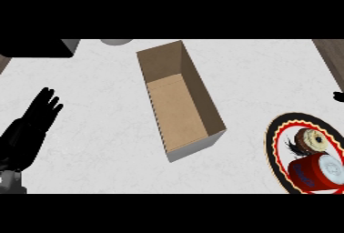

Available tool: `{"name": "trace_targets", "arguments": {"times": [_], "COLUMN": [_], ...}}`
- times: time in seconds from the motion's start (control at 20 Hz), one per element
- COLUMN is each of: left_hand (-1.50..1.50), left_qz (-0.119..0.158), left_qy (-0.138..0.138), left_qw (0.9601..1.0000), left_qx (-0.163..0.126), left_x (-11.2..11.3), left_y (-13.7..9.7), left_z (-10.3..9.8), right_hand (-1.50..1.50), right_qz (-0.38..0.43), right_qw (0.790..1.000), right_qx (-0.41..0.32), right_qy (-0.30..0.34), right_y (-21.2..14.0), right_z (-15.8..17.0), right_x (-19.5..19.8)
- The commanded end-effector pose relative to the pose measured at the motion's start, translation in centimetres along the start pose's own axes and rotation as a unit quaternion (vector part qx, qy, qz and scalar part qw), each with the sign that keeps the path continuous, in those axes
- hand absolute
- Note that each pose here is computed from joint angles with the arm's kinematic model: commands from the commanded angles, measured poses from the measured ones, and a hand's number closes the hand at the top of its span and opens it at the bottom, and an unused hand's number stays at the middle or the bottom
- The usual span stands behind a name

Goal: Pick the cupcake from the plate and place it in the cardboard box

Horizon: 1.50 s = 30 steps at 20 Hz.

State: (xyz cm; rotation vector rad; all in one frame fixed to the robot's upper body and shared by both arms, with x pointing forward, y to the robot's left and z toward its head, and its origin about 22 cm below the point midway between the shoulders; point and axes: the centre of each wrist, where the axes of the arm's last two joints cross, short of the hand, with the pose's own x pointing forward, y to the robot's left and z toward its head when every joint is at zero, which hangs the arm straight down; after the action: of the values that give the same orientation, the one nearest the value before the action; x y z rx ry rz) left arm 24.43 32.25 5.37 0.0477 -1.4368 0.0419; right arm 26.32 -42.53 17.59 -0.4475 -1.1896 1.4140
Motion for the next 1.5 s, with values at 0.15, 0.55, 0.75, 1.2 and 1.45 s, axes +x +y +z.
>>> {"name": "trace_targets", "arguments": {"times": [0.15,0.55,0.75,1.2,1.45], "left_hand": [0.0,0.0,0.0,0.0,0.0], "left_qz": [0.006,0.0,0.002,0.003,0.002], "left_qy": [-0.003,-0.001,0.001,-0.005,0.001], "left_qw": [1.0,1.0,1.0,1.0,1.0], "left_qx": [0.001,0.0,-0.002,0.005,-0.003], "left_x": [0.7,-0.4,-0.1,-0.1,0.2], "left_y": [0.0,-0.7,-0.7,-0.6,0.7], "left_z": [-1.7,1.3,1.0,0.0,1.2], "right_hand": [-1.5,-1.5,-1.5,-1.5,-1.5], "right_qz": [0.012,0.005,0.018,0.051,0.055], "right_qw": [0.999,0.999,1.0,0.998,0.998], "right_qx": [0.038,0.034,0.02,0.028,0.035], "right_qy": [0.032,0.01,-0.003,0.014,0.022], "right_y": [0.7,3.6,2.6,2.8,5.2], "right_z": [-0.8,-1.8,-2.3,-3.0,-4.0], "right_x": [-1.6,-2.1,-2.0,1.6,0.3]}}
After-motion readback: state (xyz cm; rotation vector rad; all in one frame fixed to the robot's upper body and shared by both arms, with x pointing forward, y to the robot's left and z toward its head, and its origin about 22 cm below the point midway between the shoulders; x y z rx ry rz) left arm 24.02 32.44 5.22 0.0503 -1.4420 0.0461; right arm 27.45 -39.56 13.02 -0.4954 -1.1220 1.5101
